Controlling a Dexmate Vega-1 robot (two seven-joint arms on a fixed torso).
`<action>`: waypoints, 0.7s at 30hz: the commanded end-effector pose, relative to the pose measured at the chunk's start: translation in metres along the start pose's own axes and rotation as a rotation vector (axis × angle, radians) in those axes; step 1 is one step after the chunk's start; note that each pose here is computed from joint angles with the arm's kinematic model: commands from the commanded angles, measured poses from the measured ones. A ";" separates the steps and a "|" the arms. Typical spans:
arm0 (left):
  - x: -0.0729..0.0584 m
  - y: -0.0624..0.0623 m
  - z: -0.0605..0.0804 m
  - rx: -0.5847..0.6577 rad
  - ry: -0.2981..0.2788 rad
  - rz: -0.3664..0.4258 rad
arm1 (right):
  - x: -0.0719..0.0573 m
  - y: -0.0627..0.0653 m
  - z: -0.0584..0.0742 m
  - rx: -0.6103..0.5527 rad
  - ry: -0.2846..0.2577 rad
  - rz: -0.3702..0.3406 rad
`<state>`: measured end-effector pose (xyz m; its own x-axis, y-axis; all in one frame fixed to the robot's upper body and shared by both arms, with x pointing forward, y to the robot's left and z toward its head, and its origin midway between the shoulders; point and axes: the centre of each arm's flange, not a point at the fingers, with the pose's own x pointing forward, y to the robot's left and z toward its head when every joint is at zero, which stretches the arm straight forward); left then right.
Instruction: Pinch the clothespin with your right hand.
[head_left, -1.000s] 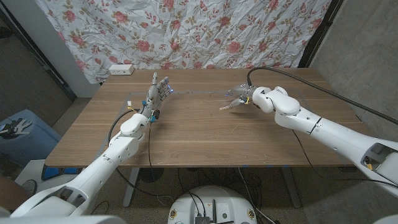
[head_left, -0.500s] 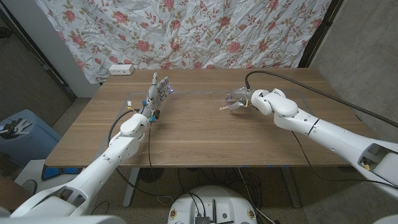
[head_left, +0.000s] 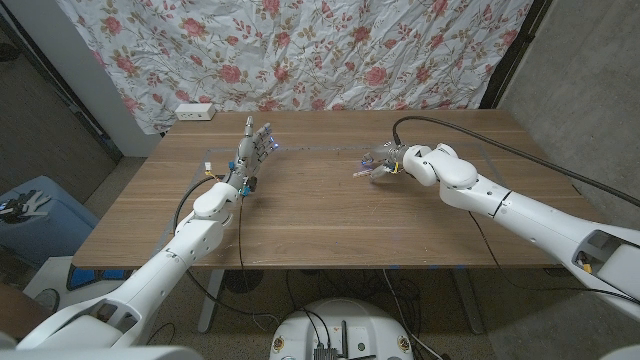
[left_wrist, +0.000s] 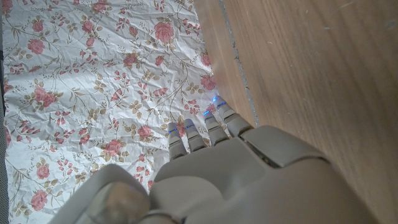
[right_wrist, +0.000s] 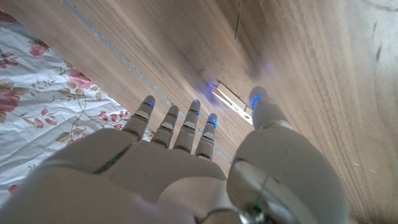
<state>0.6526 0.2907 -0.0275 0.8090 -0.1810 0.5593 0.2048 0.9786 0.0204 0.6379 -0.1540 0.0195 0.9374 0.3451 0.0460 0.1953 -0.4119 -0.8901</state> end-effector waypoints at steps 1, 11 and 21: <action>0.000 0.000 0.000 0.000 0.000 0.000 | 0.005 -0.002 0.001 -0.028 -0.017 -0.010; 0.000 0.000 0.000 0.000 0.000 0.000 | 0.006 0.000 0.003 -0.063 -0.031 -0.053; 0.000 0.000 0.000 0.000 0.000 0.000 | 0.002 0.006 0.000 -0.086 -0.053 -0.142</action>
<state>0.6525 0.2905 -0.0273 0.8087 -0.1812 0.5596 0.2051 0.9785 0.0203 0.6411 -0.1500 0.0184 0.9089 0.4062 0.0946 0.2841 -0.4367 -0.8536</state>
